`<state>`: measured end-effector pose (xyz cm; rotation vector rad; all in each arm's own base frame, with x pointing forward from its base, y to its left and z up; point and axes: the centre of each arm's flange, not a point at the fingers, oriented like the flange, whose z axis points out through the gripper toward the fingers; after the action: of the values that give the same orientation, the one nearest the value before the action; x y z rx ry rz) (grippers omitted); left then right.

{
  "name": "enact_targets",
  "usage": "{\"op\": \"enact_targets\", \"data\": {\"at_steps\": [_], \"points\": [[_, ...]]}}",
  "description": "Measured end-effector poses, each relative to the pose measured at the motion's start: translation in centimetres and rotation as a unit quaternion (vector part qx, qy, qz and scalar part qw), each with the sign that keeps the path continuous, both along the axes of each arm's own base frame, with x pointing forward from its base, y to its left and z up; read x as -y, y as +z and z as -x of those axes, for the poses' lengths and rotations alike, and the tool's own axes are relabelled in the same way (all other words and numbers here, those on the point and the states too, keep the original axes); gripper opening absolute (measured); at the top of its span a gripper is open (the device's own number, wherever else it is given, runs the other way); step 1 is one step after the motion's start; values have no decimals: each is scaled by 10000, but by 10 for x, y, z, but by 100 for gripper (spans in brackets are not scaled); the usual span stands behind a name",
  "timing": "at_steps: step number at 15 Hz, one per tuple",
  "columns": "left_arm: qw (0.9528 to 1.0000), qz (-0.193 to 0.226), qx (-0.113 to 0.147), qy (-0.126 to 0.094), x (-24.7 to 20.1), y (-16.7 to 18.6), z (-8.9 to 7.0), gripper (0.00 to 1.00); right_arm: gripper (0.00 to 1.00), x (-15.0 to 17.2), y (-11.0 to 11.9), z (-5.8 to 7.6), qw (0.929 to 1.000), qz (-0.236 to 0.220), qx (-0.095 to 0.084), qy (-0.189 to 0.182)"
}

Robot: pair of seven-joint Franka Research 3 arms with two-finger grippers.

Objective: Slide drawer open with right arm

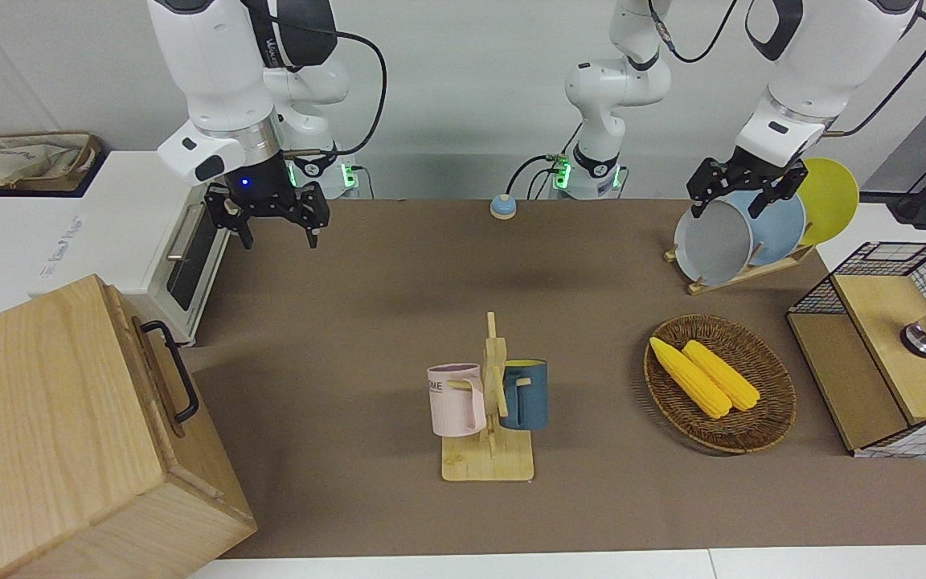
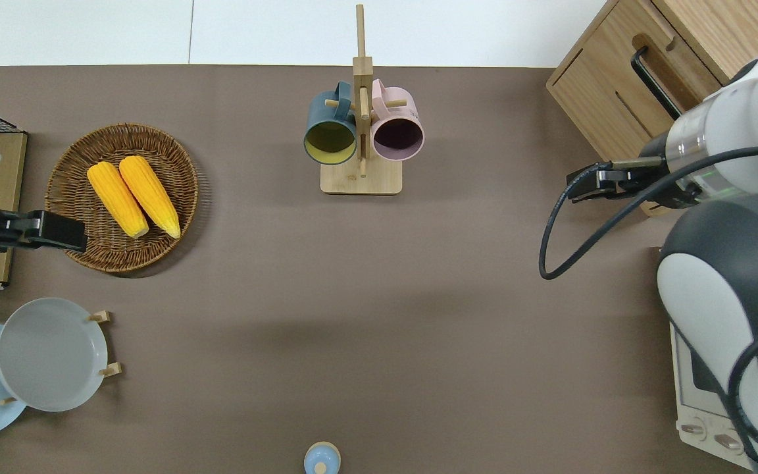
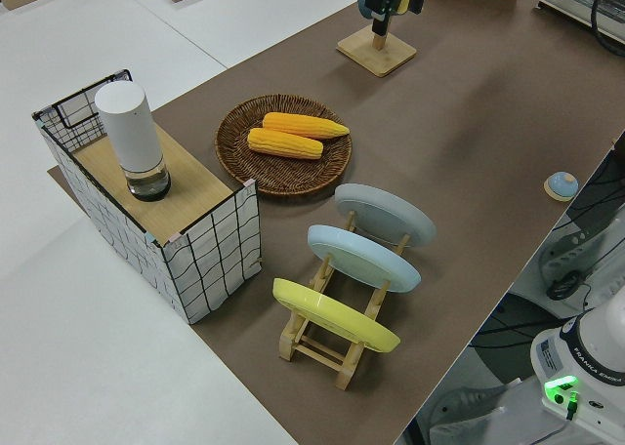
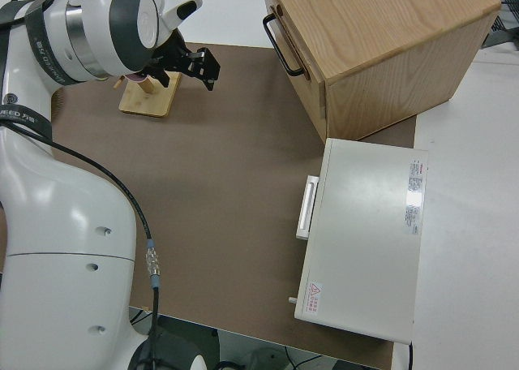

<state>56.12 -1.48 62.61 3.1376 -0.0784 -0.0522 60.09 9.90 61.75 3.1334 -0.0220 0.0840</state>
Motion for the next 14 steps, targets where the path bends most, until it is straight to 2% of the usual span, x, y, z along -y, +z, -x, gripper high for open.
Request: {"op": "enact_targets", "data": {"at_steps": [2,6,8,12,14], "points": [[10000,0,0,0,0,0,0,100,99,7,-5,1,10000,12,29,13],[10000,0,0,0,0,0,0,100,99,18,-34,-5,9994,-180,298,-24],[10000,0,0,0,0,0,0,100,99,12,-45,-4,9993,-182,317,25],[10000,0,0,0,0,0,0,100,99,1,-47,0,9993,-93,320,141],[10000,0,0,0,0,0,0,100,99,0,-47,1,9985,262,378,292]]}}
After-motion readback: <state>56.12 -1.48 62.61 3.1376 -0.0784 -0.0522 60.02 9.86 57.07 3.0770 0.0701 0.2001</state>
